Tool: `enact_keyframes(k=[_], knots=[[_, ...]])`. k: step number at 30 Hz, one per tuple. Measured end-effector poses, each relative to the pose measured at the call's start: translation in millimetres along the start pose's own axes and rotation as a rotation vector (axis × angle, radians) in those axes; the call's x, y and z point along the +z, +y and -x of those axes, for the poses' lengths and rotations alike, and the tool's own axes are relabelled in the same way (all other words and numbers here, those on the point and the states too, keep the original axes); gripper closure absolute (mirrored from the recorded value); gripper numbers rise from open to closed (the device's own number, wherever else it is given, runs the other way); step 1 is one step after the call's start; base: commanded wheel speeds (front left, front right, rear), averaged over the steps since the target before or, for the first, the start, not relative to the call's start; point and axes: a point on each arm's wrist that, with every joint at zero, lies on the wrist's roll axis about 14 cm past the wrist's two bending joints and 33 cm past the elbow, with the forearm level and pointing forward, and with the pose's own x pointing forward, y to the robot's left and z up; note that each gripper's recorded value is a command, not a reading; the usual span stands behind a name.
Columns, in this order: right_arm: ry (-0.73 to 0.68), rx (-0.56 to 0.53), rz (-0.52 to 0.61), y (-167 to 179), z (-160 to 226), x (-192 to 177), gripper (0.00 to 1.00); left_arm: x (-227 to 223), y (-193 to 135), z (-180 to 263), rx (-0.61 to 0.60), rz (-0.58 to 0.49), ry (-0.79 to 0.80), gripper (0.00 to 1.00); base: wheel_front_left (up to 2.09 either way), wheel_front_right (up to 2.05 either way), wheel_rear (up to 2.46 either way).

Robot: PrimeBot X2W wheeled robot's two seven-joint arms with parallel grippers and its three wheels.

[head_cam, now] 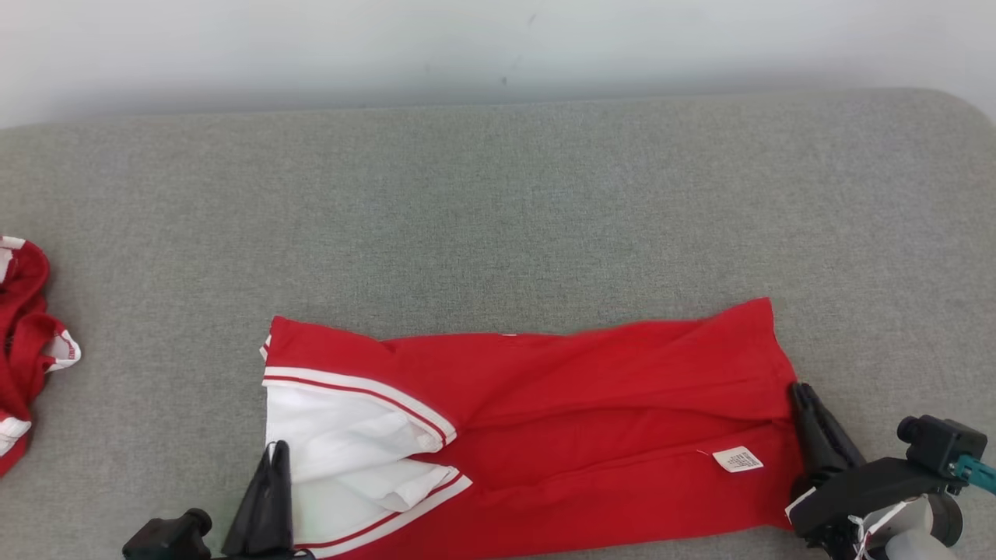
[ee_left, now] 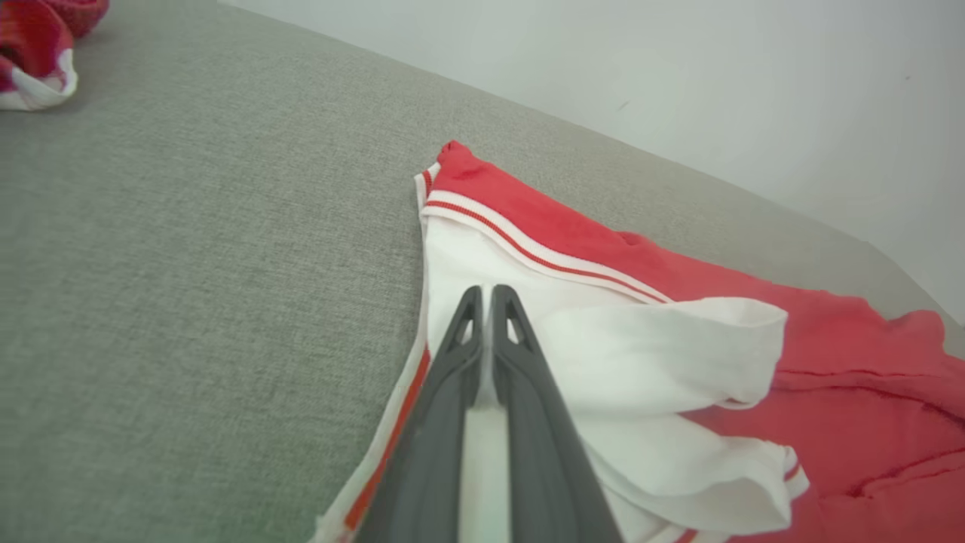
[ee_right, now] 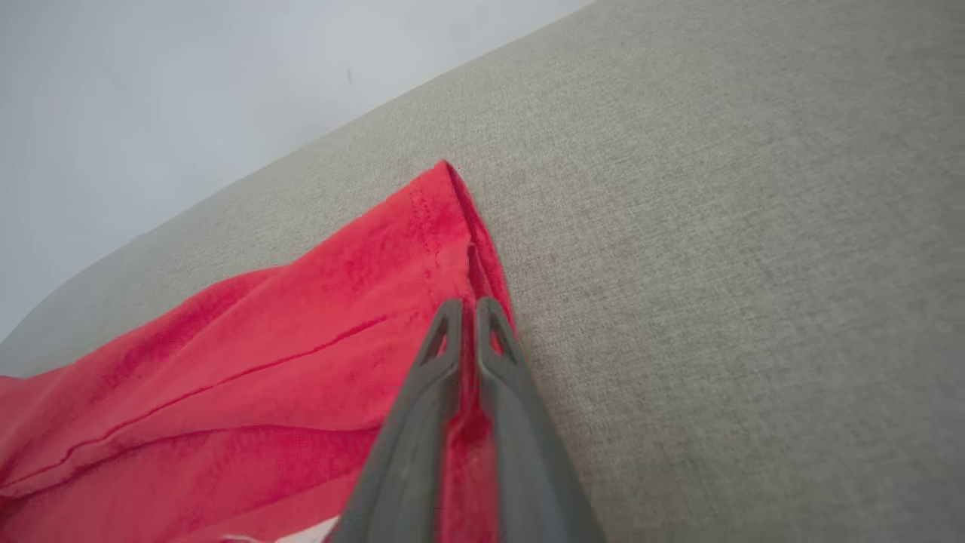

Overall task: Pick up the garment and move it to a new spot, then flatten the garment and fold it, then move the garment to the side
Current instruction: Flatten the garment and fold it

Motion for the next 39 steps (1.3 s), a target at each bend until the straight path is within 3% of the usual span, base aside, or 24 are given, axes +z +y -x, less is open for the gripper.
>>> enact_keyframes(k=[10,13,16,27,37,38,39], knots=[[-0.074,0.007,0.025,2,8,24,0.00,27,15,14,0.070,-0.050,-0.103,0.00,0.00,0.00,0.00],[-0.065,0.004,0.045,2,8,25,0.00,38,16,21,0.071,-0.130,-0.136,0.00,0.00,0.00,0.00],[-0.031,0.007,0.073,6,5,19,0.00,46,20,29,0.094,-0.184,-0.161,0.00,0.00,0.00,0.00],[0.098,-0.030,0.144,4,-8,-10,0.00,36,35,53,0.156,-0.200,-0.143,0.00,0.00,0.00,0.00],[0.165,-0.062,0.138,1,-13,-31,0.00,33,38,57,0.169,-0.240,-0.128,0.00,0.00,0.00,0.00],[0.164,-0.063,0.138,1,-14,-31,0.51,33,39,57,0.171,-0.239,-0.127,0.00,0.00,0.00,0.00],[0.167,-0.065,0.137,1,-14,-31,0.71,33,38,57,0.170,-0.240,-0.127,0.00,0.00,0.00,0.00]])
